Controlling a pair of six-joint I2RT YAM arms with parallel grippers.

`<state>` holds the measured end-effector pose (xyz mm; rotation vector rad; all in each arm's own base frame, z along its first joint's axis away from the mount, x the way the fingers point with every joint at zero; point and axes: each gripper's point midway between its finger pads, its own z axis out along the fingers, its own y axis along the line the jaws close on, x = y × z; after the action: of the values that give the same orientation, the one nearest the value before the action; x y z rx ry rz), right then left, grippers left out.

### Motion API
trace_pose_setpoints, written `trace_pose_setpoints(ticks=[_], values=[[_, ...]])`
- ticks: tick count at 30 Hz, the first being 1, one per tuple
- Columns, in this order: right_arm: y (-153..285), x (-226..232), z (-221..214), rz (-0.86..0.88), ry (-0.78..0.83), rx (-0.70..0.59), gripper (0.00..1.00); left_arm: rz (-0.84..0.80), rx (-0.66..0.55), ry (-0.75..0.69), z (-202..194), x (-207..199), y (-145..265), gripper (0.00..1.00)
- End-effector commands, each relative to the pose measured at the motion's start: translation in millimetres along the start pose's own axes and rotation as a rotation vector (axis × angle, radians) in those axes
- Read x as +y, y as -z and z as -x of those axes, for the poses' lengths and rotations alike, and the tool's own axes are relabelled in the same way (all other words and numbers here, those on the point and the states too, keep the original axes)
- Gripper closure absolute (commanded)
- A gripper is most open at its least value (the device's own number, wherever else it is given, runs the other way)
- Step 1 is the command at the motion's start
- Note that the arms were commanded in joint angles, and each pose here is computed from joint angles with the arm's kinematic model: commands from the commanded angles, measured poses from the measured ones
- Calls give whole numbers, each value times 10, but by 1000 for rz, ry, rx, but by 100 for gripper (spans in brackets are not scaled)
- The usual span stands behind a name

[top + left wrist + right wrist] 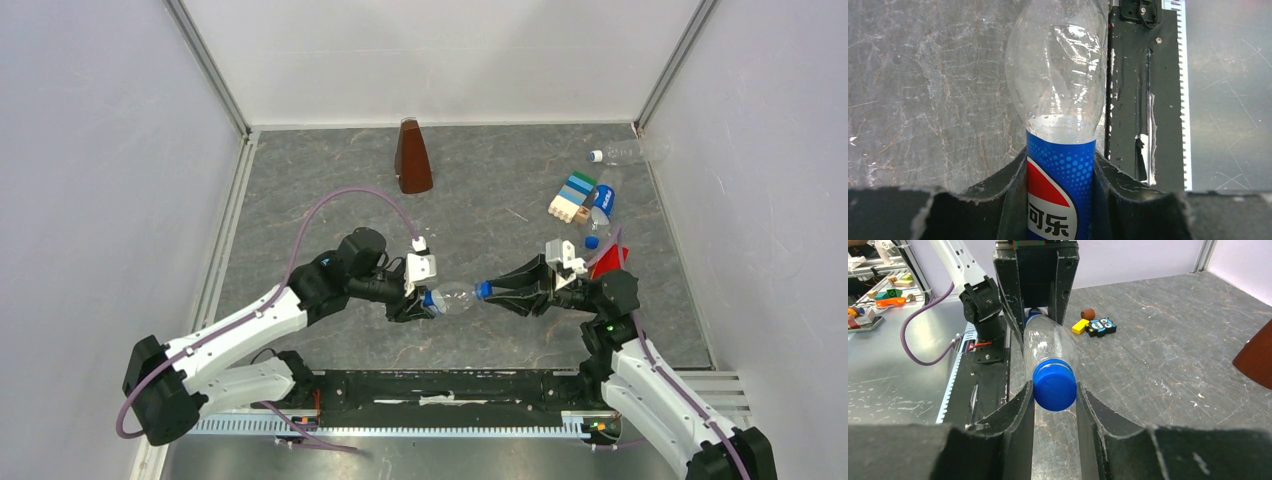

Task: Unscrew the bottle caps
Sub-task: Unscrew the bottle cap from the plastic bottle.

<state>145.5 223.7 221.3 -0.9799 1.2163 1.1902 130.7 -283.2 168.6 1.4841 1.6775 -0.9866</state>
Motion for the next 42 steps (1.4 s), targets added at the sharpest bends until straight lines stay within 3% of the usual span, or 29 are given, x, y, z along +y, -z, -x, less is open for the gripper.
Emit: trace_pose_setpoints(ticks=[1,7,10,15,29,35,38,42], values=[[-51,-160,117,-71,-54,-9,89,-5,-186,-138,426,-69,101,92],[-87,-204,281,-101,-123,-65,70,18,-167,-147,371,-19,80,93],[-96,-194,323,-95,-134,-81,68,35,-155,-142,345,19,62,93],[-111,-146,473,-73,-179,-163,72,55,-144,-148,309,50,53,94],[-92,-408,454,-214,-194,-159,82,247,-185,-176,361,274,238,95],[-46,-651,311,-342,-206,-108,80,460,-199,-144,363,570,429,95],[19,-842,116,-445,-222,-39,78,591,-257,-115,390,698,607,94],[104,-1099,-235,-572,-285,87,79,707,-443,-98,500,727,861,94]])
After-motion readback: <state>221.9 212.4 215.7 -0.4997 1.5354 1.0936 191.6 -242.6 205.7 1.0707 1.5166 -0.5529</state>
